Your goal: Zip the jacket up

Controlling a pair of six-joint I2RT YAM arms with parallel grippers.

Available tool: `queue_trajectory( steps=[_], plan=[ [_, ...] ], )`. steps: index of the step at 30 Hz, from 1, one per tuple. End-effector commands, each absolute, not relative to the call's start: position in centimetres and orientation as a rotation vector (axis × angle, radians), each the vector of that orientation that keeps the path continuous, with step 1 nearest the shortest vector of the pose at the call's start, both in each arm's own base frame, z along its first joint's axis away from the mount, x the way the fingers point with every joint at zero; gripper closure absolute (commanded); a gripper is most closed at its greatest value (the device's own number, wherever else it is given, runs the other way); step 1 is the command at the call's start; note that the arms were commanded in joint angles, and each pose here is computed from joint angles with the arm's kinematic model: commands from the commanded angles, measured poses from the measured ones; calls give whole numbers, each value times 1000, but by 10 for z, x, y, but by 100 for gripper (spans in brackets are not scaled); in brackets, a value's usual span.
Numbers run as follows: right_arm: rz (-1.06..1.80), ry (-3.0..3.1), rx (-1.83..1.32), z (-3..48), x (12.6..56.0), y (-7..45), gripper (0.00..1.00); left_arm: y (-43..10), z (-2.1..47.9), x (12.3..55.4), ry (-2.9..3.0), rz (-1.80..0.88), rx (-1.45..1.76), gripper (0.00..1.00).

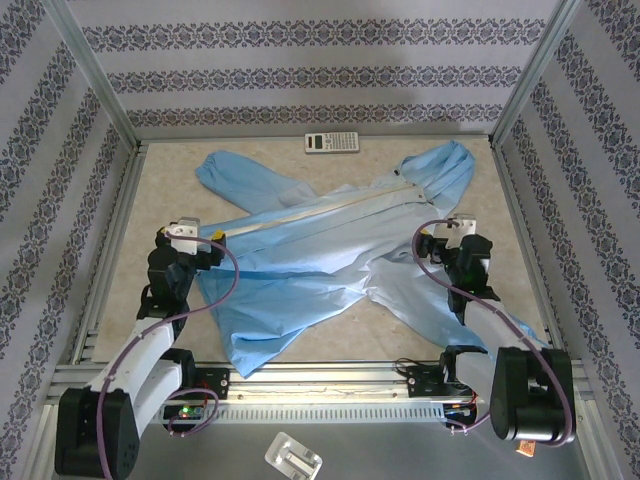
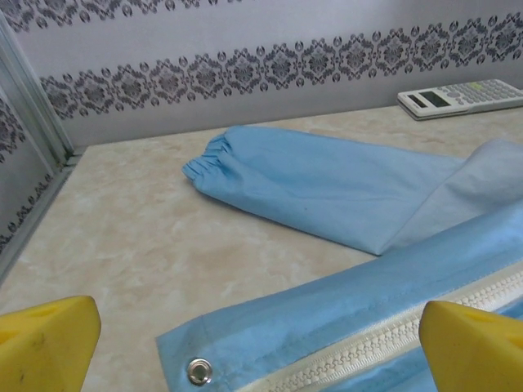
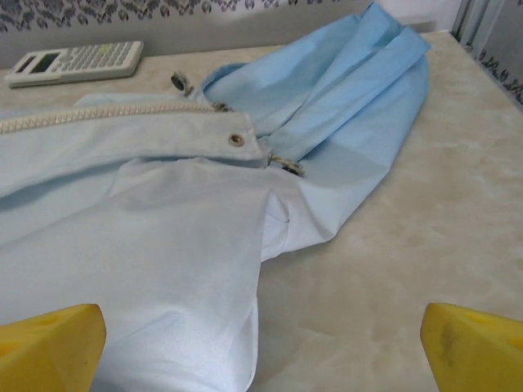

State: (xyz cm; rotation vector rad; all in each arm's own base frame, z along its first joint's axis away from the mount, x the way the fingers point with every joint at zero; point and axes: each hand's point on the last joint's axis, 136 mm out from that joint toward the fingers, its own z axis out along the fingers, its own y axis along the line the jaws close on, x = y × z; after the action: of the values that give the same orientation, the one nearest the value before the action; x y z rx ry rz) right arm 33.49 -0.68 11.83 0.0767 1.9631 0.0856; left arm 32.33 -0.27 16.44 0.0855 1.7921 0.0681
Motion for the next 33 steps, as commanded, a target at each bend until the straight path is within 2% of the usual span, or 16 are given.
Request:
queue_trajectory(
  steps=[1,25,33],
  plan=[
    [45,1841,45,143,350,-8,2,-3,170,332,1730,12,42,0],
    [87,1885,25,112,399,0,2,-4,90,395,1882,6,40,0],
    [55,1884,24,106,400,2,2,7,87,402,1923,27,-22,0]
  ],
)
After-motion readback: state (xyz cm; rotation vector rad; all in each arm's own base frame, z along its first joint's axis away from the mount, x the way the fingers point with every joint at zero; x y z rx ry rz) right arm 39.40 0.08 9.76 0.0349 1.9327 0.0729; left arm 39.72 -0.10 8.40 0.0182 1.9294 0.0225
